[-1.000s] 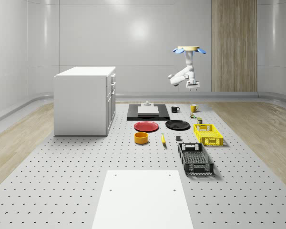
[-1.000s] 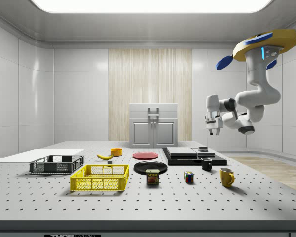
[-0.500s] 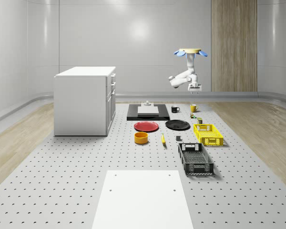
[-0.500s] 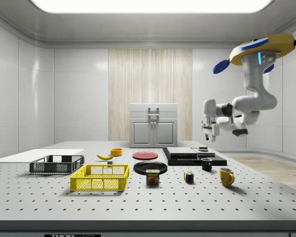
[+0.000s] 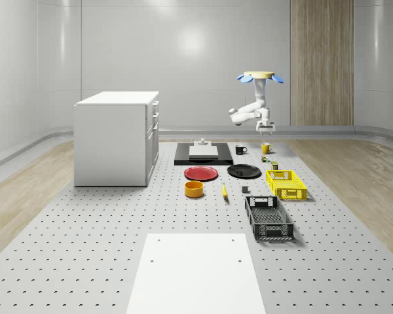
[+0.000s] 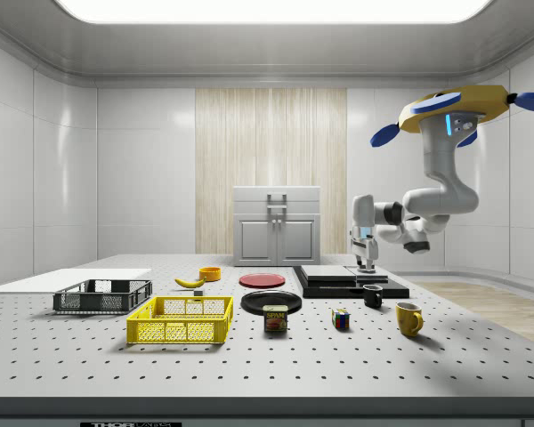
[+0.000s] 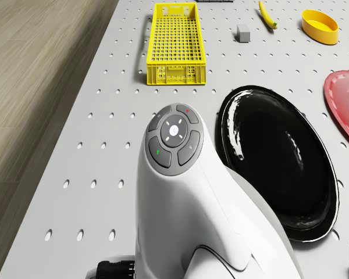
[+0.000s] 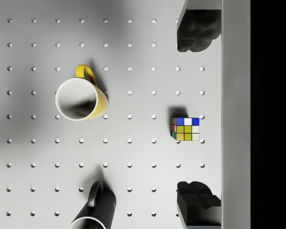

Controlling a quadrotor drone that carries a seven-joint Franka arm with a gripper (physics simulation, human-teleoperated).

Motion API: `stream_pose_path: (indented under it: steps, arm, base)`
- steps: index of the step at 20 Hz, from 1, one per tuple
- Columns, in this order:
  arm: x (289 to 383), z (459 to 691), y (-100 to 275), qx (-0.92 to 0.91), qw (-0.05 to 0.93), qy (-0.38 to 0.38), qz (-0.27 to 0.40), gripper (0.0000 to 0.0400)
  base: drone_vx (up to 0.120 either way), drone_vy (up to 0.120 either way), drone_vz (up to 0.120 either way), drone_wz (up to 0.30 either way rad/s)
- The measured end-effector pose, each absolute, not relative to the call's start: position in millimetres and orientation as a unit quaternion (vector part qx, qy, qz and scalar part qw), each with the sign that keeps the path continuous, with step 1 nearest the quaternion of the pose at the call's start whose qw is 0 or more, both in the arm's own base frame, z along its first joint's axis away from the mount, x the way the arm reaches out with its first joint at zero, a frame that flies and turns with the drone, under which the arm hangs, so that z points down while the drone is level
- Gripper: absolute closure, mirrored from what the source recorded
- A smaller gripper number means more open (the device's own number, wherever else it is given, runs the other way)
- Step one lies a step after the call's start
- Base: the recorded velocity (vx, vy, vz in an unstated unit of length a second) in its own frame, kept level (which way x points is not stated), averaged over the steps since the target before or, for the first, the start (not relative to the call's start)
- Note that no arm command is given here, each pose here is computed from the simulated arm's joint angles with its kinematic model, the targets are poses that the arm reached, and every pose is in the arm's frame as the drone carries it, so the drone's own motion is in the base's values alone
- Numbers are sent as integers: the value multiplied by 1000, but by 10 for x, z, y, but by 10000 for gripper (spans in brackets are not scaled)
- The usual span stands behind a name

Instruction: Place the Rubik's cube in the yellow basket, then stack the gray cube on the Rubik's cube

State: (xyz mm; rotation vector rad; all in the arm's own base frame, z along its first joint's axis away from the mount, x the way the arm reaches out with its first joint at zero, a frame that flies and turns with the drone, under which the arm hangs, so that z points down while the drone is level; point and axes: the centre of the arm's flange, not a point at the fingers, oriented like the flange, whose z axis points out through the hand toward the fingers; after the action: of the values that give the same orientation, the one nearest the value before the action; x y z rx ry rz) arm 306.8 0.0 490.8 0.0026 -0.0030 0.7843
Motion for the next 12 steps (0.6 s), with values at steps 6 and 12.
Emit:
stream_pose_path:
  steps: [6,12]
  arm:
    - [3068,4908,-1,1,924,-1,382,0]
    - [3068,4907,-2,0,924,-1,382,0]
  base:
    - [27,0,-120,0]
    - [113,-80,-120,0]
